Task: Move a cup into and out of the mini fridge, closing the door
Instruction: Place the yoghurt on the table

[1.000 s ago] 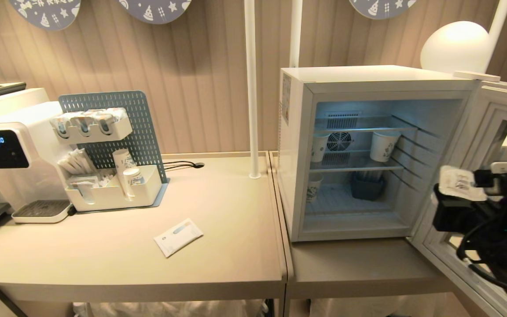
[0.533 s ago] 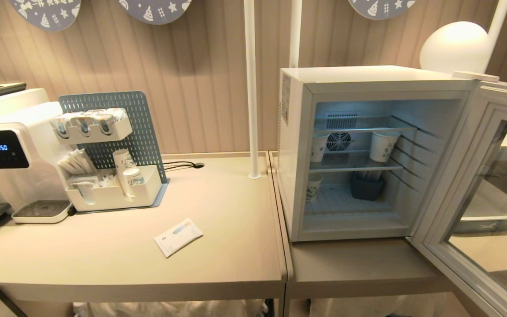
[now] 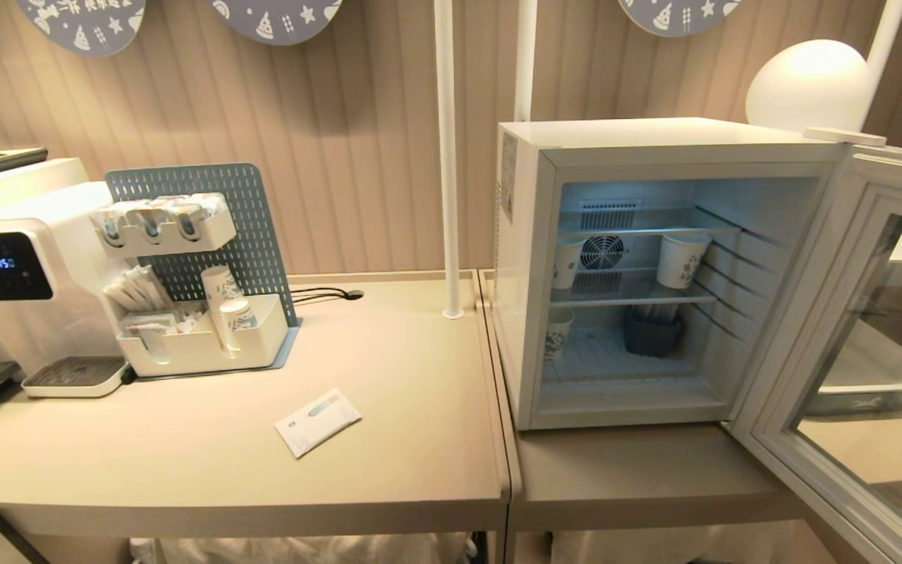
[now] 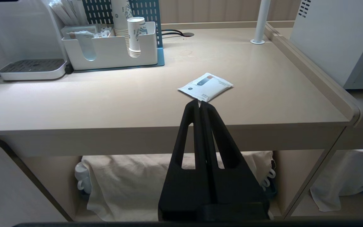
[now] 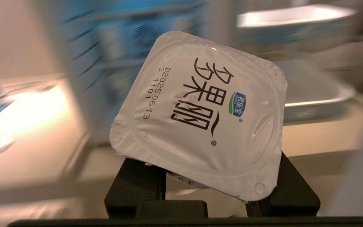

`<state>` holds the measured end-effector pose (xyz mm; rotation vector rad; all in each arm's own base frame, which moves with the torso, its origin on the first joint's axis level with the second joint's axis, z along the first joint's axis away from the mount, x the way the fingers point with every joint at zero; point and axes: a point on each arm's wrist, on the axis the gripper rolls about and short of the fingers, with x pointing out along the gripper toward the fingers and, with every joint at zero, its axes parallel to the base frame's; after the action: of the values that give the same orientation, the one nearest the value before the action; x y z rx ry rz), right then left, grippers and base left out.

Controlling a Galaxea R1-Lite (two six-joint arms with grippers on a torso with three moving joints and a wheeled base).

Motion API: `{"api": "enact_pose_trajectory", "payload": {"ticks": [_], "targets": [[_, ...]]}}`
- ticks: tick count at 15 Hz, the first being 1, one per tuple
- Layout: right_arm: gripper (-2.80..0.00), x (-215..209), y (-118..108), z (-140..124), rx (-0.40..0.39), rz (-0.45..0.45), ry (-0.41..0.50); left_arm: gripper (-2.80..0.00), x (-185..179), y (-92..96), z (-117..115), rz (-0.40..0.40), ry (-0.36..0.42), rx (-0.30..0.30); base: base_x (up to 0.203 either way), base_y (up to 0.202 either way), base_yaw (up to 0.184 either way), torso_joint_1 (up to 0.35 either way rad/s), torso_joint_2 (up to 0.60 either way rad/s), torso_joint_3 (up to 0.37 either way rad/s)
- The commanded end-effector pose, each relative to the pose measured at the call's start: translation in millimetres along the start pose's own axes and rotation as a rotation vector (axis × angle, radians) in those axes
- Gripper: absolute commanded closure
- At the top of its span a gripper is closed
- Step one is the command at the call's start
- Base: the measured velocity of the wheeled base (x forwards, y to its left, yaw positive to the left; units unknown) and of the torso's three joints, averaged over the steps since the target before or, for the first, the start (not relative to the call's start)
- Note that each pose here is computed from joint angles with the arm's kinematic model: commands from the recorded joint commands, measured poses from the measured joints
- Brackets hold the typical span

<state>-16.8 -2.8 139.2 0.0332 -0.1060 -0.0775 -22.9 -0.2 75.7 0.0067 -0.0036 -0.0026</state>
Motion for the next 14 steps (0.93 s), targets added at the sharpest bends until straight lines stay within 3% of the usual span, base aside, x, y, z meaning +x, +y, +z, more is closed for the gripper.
{"api": "enact_pose_trajectory", "payload": {"ticks": [1,3,5,7,14], "targets": [[0.00,-18.2,1.5,-22.0,0.002,0.153,-0.033,0.00,0.1,0.0,0.3,0.001,-0.001,-0.001,0.000,0.000,0.000,0.000,0.00,0.000],[0.00,-15.8,1.6,-51.6,-0.010,0.165,0.074,0.00,0.1,0.0,0.3,0.001,-0.001,-0.001,0.000,0.000,0.000,0.000,0.00,0.000],[0.00,-16.6,1.3,-54.3,-0.013,0.149,0.133,0.00,0.1,0.0,0.3,0.001,-0.001,0.001,0.000,0.000,0.000,0.000,0.00,0.000],[0.00,-19.5,-0.6,-62.5,-0.113,0.095,0.234,0.00,0.1,0.0,0.3,0.001,-0.001,0.000,0.000,0.000,0.000,0.000,0.00,0.000],[0.00,-19.6,-0.6,-62.5,-0.099,0.095,0.238,0.00,0.1,0.0,0.3,0.001,-0.001,-0.001,0.000,0.000,0.000,0.000,0.00,0.000]]}}
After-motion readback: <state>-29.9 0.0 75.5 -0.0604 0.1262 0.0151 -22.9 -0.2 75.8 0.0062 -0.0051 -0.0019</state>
